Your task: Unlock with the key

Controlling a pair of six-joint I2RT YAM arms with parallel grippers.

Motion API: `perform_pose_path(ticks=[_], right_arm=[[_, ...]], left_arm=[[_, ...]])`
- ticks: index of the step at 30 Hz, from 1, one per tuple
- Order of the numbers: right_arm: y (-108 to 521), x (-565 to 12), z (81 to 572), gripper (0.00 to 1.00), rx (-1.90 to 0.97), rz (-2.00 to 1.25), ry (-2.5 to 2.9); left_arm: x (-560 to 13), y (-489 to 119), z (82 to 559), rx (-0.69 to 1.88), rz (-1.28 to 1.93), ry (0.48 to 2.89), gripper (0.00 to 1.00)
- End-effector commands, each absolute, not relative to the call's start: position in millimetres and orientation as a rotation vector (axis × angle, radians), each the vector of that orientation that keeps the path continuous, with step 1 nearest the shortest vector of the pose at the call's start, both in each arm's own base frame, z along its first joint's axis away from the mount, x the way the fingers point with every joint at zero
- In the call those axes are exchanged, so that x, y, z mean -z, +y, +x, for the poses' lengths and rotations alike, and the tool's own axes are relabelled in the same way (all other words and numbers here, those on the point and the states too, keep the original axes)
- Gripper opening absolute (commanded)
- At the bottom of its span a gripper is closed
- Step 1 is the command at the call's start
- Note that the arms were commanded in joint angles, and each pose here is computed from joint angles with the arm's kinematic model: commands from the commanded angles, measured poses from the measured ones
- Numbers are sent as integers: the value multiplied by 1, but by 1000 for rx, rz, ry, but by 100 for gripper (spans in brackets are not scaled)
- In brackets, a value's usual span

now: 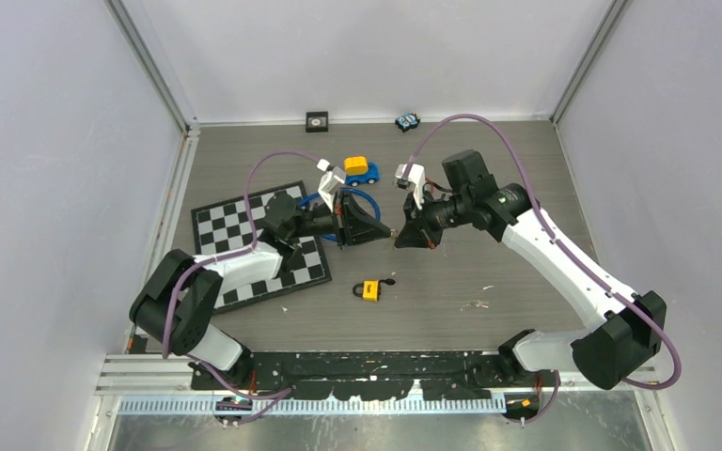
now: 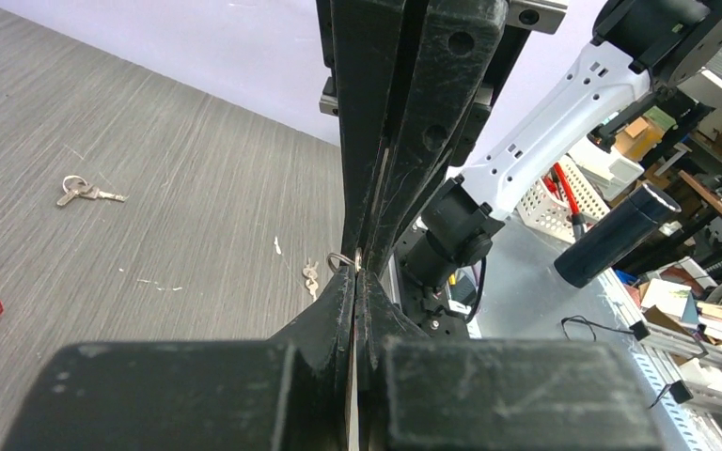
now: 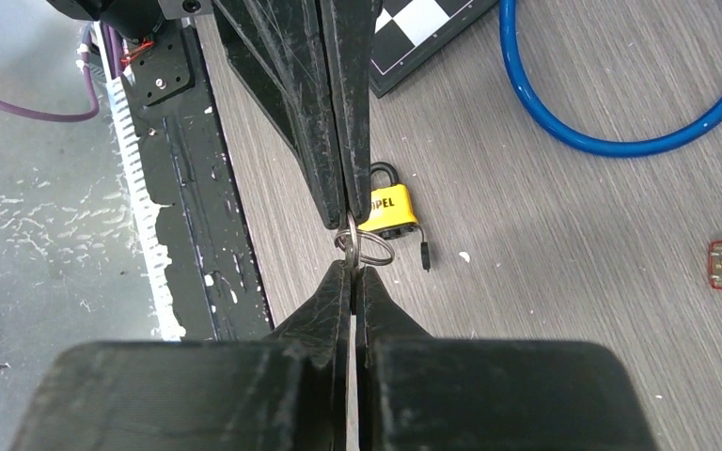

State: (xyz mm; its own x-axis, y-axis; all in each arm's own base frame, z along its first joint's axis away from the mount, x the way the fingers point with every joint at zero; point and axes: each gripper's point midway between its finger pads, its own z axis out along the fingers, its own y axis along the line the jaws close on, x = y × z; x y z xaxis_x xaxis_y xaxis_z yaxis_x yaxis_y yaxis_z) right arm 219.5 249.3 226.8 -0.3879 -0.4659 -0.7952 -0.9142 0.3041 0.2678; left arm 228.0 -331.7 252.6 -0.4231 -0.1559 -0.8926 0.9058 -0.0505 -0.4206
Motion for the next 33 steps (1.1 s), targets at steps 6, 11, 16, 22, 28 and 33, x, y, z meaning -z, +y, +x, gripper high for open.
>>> perform_pose_path(ticks=[6,11,16,22,28,33], right_arm=[[240,-247,222,1,-909,-1227,1906],[241,-244,220,1,-932,-1240,1921],[243,-235,219,1,-957,-1252,1957],[241,-222,216,1,-946,-1272,1982],[243,-222,217,1,-946,-1272,1980],[244,-221,218,1,-949,-1272,1983]], left_arm=[[-243,-325,222,1561,935,1353,0],[-246,-327,226,1546,949,1339,1],[-253,-331,226,1547,1031,1320,29],[-267,-334,232,1512,1076,1305,57],[-277,-341,237,1535,1088,1319,60],[-268,-351,232,1561,1130,1366,50]])
